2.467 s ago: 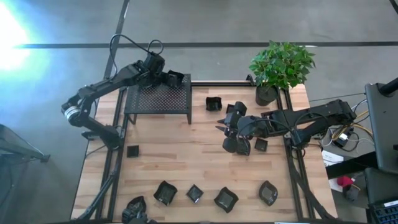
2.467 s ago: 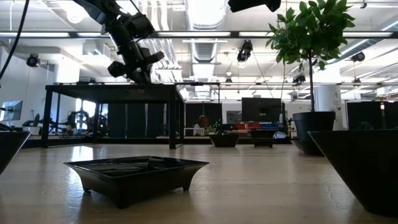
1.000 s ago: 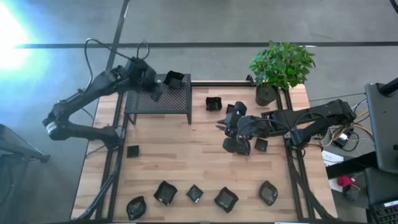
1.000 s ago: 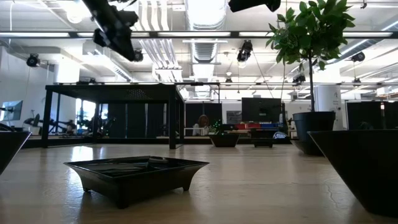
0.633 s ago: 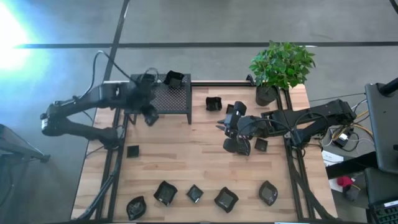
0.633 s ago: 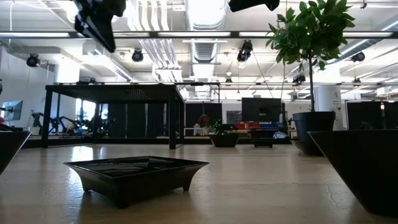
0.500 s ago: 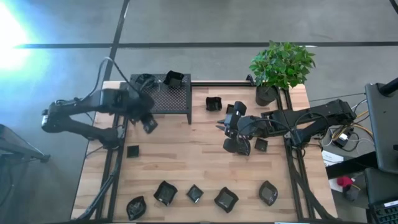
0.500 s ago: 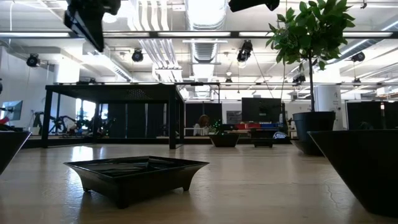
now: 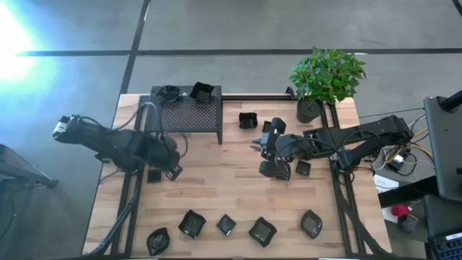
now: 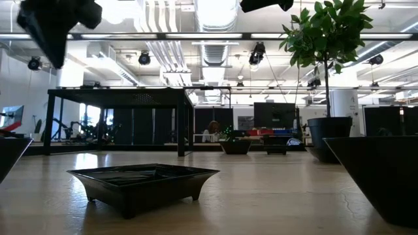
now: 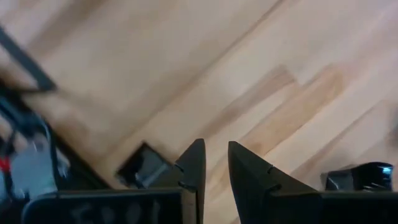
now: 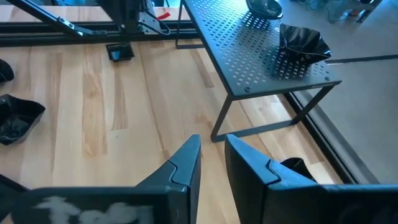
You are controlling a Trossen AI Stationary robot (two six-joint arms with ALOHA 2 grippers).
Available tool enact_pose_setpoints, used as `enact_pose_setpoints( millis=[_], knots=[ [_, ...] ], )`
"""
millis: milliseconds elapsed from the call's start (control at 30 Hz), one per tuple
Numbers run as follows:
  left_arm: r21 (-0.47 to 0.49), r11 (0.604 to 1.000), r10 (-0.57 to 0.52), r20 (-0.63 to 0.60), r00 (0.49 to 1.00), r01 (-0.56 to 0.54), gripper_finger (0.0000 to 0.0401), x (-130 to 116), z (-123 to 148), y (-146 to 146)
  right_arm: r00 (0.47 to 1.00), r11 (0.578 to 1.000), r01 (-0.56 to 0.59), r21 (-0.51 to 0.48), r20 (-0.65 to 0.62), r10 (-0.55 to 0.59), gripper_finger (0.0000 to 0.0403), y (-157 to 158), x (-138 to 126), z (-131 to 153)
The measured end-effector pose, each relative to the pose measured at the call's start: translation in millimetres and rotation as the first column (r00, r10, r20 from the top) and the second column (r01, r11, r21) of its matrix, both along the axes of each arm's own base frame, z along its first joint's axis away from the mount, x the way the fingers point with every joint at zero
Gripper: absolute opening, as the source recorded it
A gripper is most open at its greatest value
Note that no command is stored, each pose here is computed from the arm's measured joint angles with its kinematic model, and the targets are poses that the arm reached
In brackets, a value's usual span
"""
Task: Pick & Place Mini shaped plates
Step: Put the square plate on the shelf
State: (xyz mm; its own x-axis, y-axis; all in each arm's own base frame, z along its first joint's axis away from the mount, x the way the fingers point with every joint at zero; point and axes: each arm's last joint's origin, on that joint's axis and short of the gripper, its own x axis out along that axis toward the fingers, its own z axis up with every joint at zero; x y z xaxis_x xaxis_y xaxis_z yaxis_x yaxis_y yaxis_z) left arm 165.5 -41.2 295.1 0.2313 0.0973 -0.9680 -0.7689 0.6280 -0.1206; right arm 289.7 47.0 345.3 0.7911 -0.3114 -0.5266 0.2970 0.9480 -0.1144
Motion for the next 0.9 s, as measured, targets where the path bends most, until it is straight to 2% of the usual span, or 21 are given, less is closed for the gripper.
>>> enact_pose_setpoints(
  millis=[167,333,900],
  knots=[
    [-0.04,0.993,0.103,-0.088,0.991,-0.107,0.0062,-5,-23,-6,1.0,1.0,0.0,0.001,0.0,0.0,0.0068,0,0,0],
    [-0.034,0.977,0.201,-0.15,0.968,-0.208,0.0062,-11,-46,-8,1.0,1.0,0.001,0.003,0.001,-0.001,0.0073,0,0,0],
    [-0.075,0.939,0.317,-0.186,0.93,-0.335,0.0062,-23,-118,-7,1.0,1.0,0.001,0.003,0.001,-0.001,0.0073,0,0,0]
  ],
)
